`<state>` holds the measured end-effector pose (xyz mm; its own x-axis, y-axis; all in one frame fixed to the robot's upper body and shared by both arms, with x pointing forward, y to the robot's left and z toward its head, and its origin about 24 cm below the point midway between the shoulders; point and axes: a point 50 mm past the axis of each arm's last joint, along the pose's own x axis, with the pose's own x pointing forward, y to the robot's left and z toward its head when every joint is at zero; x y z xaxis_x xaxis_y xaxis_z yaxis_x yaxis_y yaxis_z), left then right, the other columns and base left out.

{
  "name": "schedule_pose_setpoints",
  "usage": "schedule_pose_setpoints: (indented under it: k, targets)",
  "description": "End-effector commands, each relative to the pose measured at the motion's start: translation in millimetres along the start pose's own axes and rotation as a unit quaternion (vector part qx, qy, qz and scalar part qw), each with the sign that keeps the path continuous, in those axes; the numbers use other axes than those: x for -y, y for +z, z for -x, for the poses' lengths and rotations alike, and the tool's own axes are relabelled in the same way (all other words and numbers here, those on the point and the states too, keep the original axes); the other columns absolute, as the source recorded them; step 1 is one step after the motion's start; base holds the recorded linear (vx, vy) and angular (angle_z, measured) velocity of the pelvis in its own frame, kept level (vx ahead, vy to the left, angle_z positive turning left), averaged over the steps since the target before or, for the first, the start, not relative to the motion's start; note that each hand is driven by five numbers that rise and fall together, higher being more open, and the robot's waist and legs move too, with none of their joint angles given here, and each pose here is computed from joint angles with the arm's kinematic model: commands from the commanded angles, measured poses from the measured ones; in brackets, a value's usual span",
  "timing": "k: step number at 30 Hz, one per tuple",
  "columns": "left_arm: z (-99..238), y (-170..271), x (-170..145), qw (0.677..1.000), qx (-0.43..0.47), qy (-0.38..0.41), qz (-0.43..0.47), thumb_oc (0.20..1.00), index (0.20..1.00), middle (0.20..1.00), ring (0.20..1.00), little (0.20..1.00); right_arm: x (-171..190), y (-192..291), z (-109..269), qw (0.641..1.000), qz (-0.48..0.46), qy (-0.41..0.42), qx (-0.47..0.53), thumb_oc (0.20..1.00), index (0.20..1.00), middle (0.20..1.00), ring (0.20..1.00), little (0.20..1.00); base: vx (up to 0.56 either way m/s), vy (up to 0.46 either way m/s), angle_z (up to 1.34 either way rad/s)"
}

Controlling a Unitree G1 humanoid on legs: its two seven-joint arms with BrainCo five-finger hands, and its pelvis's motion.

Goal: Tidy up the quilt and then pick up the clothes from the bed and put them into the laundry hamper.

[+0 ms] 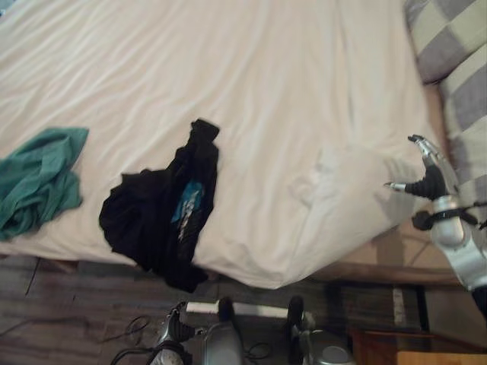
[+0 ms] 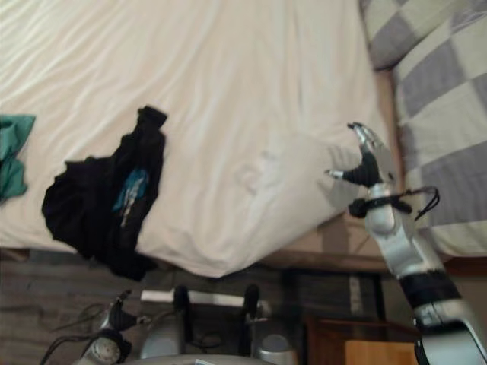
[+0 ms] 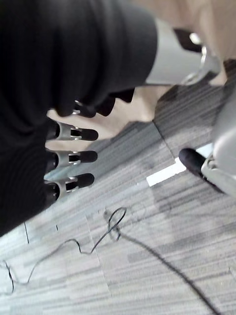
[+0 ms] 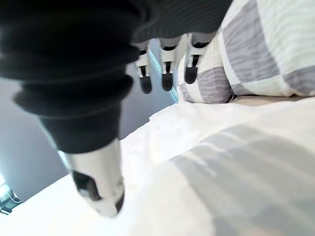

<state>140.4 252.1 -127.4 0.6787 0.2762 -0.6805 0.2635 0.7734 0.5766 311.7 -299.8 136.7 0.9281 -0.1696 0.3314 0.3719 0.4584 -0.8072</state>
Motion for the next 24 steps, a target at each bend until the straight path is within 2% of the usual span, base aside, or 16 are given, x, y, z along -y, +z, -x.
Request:
schedule_pose_setpoints:
  k: [1,2,4,5,6,10,11,14,16,17,18,20,22,23,24]
  targets:
    - [-4.4,-12.8,-33.8,0.998,-0.031,0.054,0.002,1.000,1.000,1.000,1.000,1.000,7.1,5.8,-16.7,0.999,-0.034,-0.023,-0.013,1.000,1.000,1.000,1.000,1.000,-0.11,0.025,0.51]
    - [-4.6,-15.8,-35.9,0.997,-0.041,0.062,0.007,1.000,1.000,1.000,1.000,1.000,-5.2,0.5,-16.2,0.999,-0.040,0.000,-0.036,1.000,1.000,1.000,1.000,1.000,-0.07,0.017,0.10]
    - [-4.6,-15.8,-36.0,0.997,-0.041,0.062,0.008,1.000,1.000,1.000,1.000,1.000,-5.3,1.0,-16.6,0.999,-0.040,0.000,-0.036,1.000,1.000,1.000,1.000,1.000,-0.06,-0.003,0.03]
    - [-4.7,-18.7,-37.2,0.997,-0.051,0.065,0.006,1.000,1.000,1.000,1.000,1.000,-21.0,-6.5,-9.7,0.997,-0.049,0.031,-0.060,0.523,0.523,0.523,0.523,0.523,-0.06,-0.039,0.01]
    - [-5.6,-19.4,-38.3,0.996,-0.060,0.067,0.023,1.000,1.000,1.000,1.000,1.000,-34.6,-15.8,-0.3,0.994,-0.044,0.058,-0.082,0.200,0.200,0.200,0.200,0.200,-0.06,-0.039,0.02]
    - [-4.8,-21.6,-36.4,0.995,-0.069,0.071,0.031,1.000,1.000,1.000,1.000,1.000,-45.5,-26.8,18.6,0.990,-0.060,0.071,-0.107,0.200,0.200,0.200,0.200,0.200,0.02,0.023,0.05]
    - [-4.9,-20.5,-35.4,0.994,-0.068,0.073,0.036,1.000,1.000,1.000,1.000,1.000,-47.9,-40.3,38.2,0.986,-0.073,0.070,-0.132,0.200,0.200,0.200,0.200,0.200,0.01,0.032,-0.05]
    - [-5.0,-20.3,-35.2,0.994,-0.069,0.074,0.037,1.000,1.000,1.000,1.000,1.000,-44.2,-46.7,47.7,0.985,-0.074,0.064,-0.139,0.200,0.200,0.200,0.200,0.200,0.01,0.037,-0.08]
    - [-3.8,-22.3,-31.7,0.994,-0.074,0.069,0.035,1.000,1.000,1.000,1.000,1.000,-35.4,-65.7,76.9,0.982,-0.073,0.045,-0.169,0.200,0.200,0.200,0.200,0.200,0.06,0.046,-0.10]
    - [-3.9,-22.1,-31.8,0.994,-0.073,0.068,0.034,1.000,1.000,1.000,1.000,1.000,-35.1,-66.0,77.4,0.982,-0.073,0.045,-0.170,0.200,0.200,0.200,0.200,0.200,0.09,0.045,-0.07]
    - [-2.8,-23.0,-27.7,0.995,-0.074,0.060,0.031,1.000,1.000,1.000,1.000,1.000,-39.2,-82.9,104.5,0.972,-0.078,0.047,-0.217,1.000,1.000,1.000,1.000,1.000,0.09,0.047,-0.07]
    - [-2.3,-23.0,-25.3,0.995,-0.074,0.056,0.031,1.000,1.000,1.000,1.000,1.000,-42.5,-91.1,116.9,0.965,-0.079,0.050,-0.243,1.000,1.000,1.000,1.000,1.000,0.11,0.056,-0.12]
    - [1.1,-28.6,-17.3,0.995,-0.086,0.041,0.034,1.000,1.000,1.000,1.000,1.000,-46.7,-115.9,159.8,0.940,-0.079,0.050,-0.329,1.000,1.000,1.000,1.000,1.000,0.11,0.069,-0.17]
    - [1.4,-29.1,-17.0,0.995,-0.086,0.040,0.033,1.000,1.000,1.000,1.000,1.000,-46.6,-116.1,160.8,0.940,-0.078,0.050,-0.330,1.000,1.000,1.000,1.000,1.000,0.09,0.076,-0.26]
    - [3.4,-31.9,-10.8,0.994,-0.095,0.031,0.038,1.000,1.000,1.000,1.000,1.000,-50.3,-130.8,189.9,0.911,-0.100,0.031,-0.399,1.000,1.000,1.000,1.000,1.000,0.11,0.081,-0.19]
